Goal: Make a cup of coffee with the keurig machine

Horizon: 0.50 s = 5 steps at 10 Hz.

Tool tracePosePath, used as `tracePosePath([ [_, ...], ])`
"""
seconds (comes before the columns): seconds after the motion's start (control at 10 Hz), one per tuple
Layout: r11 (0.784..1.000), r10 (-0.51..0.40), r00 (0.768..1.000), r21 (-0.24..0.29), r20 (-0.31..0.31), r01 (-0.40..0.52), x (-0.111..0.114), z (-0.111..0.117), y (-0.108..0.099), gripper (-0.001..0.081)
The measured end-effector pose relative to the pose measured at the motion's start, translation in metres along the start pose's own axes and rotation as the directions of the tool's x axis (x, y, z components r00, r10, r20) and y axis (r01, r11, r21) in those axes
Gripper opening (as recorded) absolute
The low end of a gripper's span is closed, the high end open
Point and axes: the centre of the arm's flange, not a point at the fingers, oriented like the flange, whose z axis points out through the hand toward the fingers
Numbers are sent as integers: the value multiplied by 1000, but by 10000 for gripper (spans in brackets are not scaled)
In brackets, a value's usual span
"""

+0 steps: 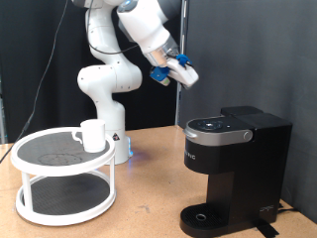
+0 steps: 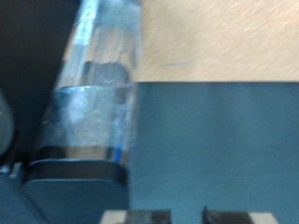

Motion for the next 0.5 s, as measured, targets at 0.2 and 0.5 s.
tracePosePath([
  [0.2, 999, -45, 998, -17, -35, 45, 22, -12, 7, 0],
  [0.5, 998, -54, 998, -12, -8, 54, 41, -22, 14, 0],
])
